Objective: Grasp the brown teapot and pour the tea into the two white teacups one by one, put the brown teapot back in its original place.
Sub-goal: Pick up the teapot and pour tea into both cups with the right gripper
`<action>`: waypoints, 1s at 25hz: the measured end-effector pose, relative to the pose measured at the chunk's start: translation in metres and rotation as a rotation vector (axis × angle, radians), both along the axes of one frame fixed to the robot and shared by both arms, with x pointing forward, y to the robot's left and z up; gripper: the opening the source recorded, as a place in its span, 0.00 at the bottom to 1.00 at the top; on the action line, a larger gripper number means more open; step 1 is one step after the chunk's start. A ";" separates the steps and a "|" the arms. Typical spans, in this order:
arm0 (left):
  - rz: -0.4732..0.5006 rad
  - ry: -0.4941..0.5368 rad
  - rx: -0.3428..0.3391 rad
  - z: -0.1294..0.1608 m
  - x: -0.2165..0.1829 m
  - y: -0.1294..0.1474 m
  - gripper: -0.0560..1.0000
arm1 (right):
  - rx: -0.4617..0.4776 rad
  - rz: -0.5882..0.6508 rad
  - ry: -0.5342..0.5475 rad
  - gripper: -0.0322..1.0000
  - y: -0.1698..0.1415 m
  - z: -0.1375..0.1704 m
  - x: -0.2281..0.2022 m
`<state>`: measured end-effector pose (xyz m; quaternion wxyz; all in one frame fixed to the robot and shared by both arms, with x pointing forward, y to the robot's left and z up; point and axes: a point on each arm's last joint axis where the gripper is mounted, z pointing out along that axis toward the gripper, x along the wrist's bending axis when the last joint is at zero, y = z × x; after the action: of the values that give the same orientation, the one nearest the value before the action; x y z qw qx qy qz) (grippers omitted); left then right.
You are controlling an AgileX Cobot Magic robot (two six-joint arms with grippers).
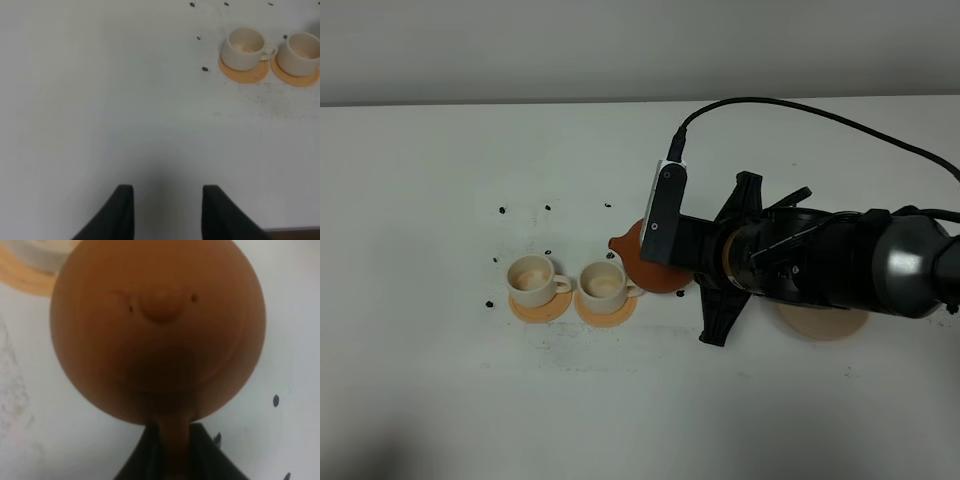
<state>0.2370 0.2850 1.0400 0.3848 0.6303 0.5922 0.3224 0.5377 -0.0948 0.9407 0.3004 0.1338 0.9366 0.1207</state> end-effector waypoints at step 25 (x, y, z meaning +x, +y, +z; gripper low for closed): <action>0.000 0.000 0.000 0.000 0.000 0.000 0.35 | -0.165 0.209 -0.123 0.11 0.003 0.000 0.006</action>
<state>0.2370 0.2850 1.0400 0.3848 0.6303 0.5922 0.3224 0.5437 -0.0921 0.9405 0.3532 0.0025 0.9320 0.0819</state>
